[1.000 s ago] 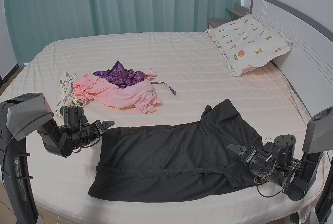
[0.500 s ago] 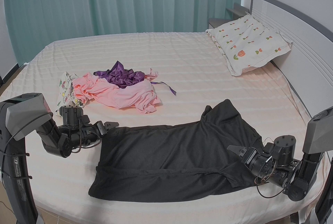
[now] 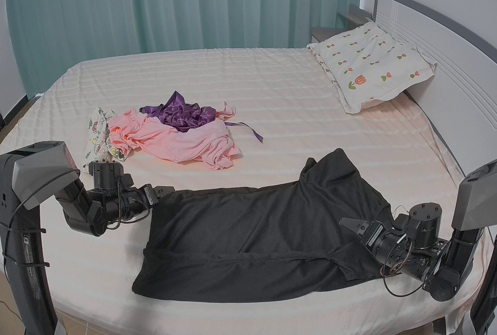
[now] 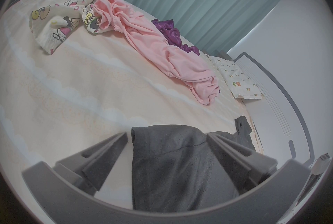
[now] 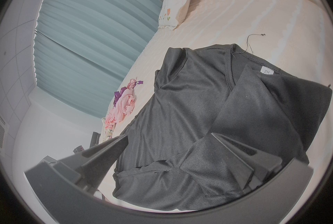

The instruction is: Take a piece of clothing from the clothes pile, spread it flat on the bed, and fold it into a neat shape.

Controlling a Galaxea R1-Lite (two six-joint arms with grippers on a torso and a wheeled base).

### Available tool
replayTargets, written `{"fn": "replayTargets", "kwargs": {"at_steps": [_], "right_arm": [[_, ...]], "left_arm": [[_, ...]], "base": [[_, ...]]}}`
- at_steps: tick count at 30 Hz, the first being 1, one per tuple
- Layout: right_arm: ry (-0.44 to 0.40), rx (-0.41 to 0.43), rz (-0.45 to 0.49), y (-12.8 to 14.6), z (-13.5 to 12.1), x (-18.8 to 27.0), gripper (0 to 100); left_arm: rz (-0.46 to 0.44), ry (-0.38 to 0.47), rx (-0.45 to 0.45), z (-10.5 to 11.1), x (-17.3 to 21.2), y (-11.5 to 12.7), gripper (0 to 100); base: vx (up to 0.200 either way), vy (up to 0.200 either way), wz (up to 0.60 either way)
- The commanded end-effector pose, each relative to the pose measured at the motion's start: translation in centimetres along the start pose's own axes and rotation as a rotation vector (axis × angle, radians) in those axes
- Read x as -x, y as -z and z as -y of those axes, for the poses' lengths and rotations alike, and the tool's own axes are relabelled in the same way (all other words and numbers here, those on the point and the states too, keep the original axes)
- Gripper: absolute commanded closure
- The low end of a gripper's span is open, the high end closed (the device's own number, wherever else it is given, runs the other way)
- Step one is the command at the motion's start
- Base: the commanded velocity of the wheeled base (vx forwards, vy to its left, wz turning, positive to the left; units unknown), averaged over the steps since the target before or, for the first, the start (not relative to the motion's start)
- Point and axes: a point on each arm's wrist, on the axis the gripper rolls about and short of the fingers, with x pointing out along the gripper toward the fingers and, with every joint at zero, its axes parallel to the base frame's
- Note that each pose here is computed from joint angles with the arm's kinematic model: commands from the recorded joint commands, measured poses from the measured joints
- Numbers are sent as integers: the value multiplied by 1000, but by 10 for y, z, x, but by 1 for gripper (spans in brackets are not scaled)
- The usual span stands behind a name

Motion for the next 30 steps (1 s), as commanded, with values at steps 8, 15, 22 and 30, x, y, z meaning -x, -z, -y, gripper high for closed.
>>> {"fn": "replayTargets", "kwargs": {"at_steps": [8,15,22,30], "right_arm": [[4,0,7,-2,1,-3,0],[16,0,19,-5,4,-4,0],[36,48,39,-10,11,-15,0],[70,187,136,-50,15,-48,0]], "left_arm": [[25,-12,3,-5,-4,-6,100],[96,-67,-1,-8,-2,-17,100],[135,-74,-12,-1,2,-23,100],[208,-141,-22,6,1,-30,100]], "base": [[0,0,0],[0,0,0],[0,0,0],[0,0,0]]}}
